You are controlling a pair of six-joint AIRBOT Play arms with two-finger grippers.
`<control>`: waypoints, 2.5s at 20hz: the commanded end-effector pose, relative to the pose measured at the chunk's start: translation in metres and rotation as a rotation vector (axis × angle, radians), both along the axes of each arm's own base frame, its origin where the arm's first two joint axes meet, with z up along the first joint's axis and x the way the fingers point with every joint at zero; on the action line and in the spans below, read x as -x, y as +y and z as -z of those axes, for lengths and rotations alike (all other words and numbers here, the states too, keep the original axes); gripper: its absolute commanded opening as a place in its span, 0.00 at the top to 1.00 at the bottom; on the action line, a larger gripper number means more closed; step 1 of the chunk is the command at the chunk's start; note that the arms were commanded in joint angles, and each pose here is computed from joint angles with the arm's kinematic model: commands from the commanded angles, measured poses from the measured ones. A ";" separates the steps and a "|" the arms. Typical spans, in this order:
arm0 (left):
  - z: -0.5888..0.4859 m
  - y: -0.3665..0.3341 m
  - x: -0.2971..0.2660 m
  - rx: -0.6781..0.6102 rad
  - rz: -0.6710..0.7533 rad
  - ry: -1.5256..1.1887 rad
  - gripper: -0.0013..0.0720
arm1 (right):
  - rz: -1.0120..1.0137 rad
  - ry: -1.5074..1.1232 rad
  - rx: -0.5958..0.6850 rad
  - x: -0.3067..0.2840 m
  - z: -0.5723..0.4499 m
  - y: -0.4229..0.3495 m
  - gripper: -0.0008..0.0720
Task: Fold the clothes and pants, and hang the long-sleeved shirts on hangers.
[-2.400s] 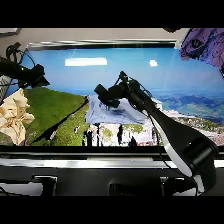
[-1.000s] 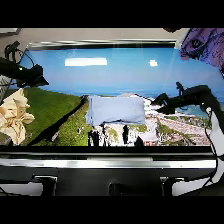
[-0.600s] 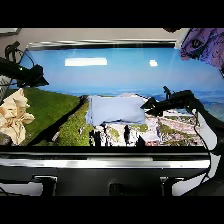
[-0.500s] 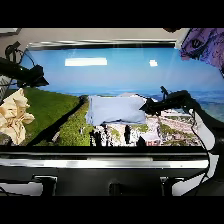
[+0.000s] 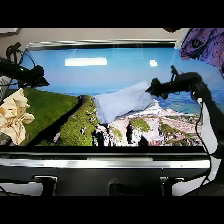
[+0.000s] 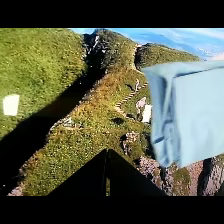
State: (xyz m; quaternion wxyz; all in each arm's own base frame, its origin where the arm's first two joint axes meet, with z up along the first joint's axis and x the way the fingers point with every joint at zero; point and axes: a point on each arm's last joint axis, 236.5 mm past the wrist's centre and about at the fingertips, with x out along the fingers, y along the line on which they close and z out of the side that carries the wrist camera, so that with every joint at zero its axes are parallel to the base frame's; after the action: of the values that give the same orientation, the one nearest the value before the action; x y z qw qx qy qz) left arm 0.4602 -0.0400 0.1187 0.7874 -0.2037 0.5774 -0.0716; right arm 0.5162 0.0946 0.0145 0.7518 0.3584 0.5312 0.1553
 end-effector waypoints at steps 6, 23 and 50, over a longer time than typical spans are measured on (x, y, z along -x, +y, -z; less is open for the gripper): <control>0.000 0.000 0.000 0.000 -0.001 0.001 0.96 | 0.359 -0.200 0.120 -0.056 -0.140 -0.120 0.94; 0.002 0.000 0.006 0.000 0.009 0.025 0.96 | 0.960 0.397 0.497 0.179 -0.045 -0.423 0.94; 0.002 -0.001 0.006 0.000 0.009 0.025 0.96 | 0.910 0.830 0.762 0.373 0.059 -0.356 0.89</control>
State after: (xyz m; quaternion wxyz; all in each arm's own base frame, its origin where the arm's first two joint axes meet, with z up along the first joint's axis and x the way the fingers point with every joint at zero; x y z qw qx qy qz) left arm 0.4542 -0.0408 0.1169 0.7797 -0.2020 0.5881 -0.0730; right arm 0.1490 -0.2555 -0.0472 0.5483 0.3121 0.5774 -0.5183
